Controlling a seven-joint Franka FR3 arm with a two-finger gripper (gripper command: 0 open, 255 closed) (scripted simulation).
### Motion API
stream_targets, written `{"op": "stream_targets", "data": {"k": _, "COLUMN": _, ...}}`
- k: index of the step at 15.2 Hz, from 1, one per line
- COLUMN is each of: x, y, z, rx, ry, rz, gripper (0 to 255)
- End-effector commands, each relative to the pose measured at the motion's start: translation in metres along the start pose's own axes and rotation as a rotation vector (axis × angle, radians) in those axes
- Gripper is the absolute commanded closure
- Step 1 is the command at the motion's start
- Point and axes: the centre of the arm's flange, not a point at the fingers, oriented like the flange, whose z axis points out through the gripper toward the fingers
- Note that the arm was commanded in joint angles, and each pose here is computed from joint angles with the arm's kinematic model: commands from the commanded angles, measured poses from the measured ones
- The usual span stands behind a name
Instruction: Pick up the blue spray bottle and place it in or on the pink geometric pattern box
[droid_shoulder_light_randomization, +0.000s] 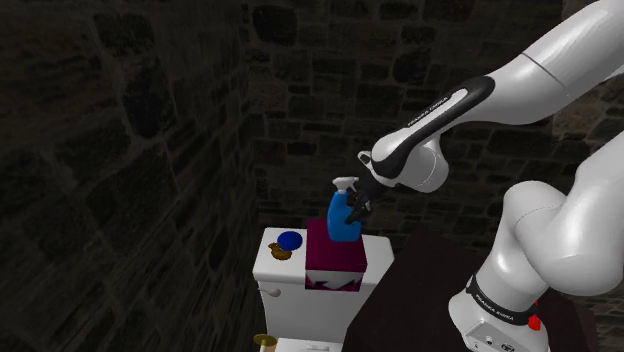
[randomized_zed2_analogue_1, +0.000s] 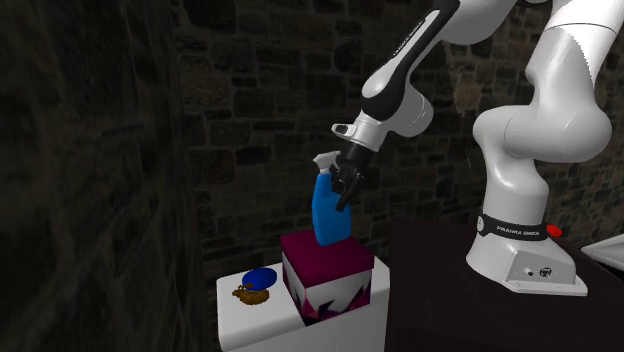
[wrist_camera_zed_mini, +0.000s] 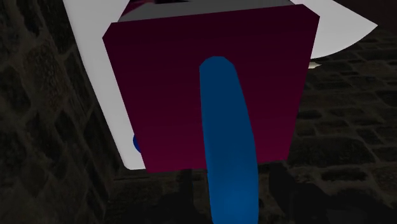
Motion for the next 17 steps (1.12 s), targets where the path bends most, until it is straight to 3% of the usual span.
{"op": "stream_targets", "data": {"k": 1, "x": -0.001, "y": 0.0, "z": 0.001, "rx": 0.002, "ry": -0.003, "rz": 0.0, "gripper": 0}}
{"op": "stream_targets", "data": {"k": 5, "x": -0.001, "y": -0.001, "z": 0.001, "rx": 0.001, "ry": -0.003, "rz": 0.0, "gripper": 0}}
{"op": "stream_targets", "data": {"k": 9, "x": -0.001, "y": -0.001, "z": -0.049, "rx": 0.002, "ry": -0.003, "rz": 0.0, "gripper": 0}}
{"op": "stream_targets", "data": {"k": 17, "x": -0.001, "y": -0.001, "z": -0.049, "rx": 0.002, "ry": -0.003, "rz": 0.0, "gripper": 0}}
